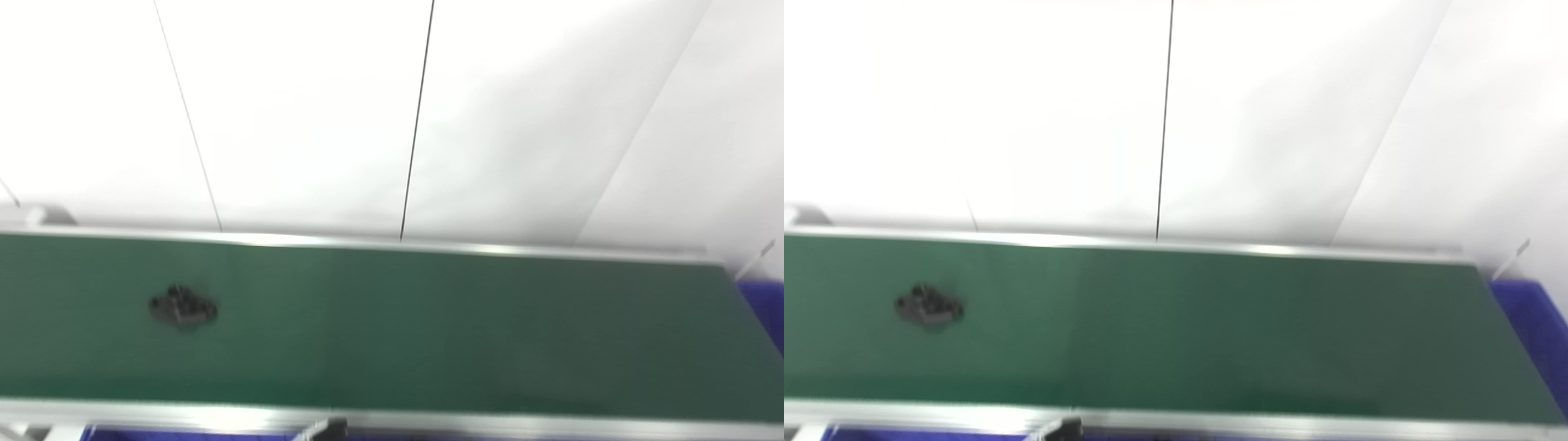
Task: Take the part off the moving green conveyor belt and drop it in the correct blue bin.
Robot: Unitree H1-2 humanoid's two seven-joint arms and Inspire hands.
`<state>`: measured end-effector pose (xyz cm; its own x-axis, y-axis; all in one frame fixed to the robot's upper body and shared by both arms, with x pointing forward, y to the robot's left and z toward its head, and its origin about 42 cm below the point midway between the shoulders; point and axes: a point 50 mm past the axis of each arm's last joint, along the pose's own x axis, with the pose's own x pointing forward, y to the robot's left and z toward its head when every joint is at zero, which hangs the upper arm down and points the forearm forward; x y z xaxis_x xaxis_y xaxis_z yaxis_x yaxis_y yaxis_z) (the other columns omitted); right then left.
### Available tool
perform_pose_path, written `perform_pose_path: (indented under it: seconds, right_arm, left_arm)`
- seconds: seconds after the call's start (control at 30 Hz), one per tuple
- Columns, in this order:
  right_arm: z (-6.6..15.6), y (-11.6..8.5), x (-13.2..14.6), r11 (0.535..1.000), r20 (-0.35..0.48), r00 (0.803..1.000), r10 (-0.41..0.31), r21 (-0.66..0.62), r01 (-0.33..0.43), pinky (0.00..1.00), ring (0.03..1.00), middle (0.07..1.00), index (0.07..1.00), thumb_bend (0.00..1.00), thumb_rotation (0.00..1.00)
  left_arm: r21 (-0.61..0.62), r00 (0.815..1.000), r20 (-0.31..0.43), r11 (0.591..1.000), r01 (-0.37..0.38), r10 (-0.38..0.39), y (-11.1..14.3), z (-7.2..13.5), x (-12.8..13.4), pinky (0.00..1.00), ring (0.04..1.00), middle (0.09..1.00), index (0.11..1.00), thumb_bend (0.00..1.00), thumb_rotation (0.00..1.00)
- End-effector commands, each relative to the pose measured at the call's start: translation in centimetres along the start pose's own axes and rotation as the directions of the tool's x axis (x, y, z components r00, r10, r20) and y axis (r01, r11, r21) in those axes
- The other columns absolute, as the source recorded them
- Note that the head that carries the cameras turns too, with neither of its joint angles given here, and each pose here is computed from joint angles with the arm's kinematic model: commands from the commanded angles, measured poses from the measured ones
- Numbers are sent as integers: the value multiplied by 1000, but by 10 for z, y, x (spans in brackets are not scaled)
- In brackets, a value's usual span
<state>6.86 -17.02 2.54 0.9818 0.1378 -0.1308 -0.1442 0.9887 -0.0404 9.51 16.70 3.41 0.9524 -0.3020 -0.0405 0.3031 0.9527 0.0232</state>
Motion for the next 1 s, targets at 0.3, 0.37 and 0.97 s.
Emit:
perform_pose_path:
  seconds: [0.3, 0.37, 0.97]
  right_arm:
    - [18, -30, 0, 997, 107, 991, -79, -7, 80, 850, 877, 920, 935, 907, 953]
    - [28, -37, -2, 996, 130, 987, -94, 2, 94, 844, 870, 914, 946, 888, 920]
    - [126, -41, 24, 961, 404, 914, -34, -237, 140, 810, 842, 842, 851, 691, 548]
  left_arm:
    - [-24, 995, 104, 1000, 5, -3, -24, 15, 20, 708, 788, 791, 792, 864, 628]
    - [-31, 992, 126, 999, 7, -3, -30, 21, 23, 696, 787, 794, 790, 861, 622]
    - [-57, 983, 181, 998, -6, 16, -35, 56, 27, 781, 852, 855, 849, 850, 604]
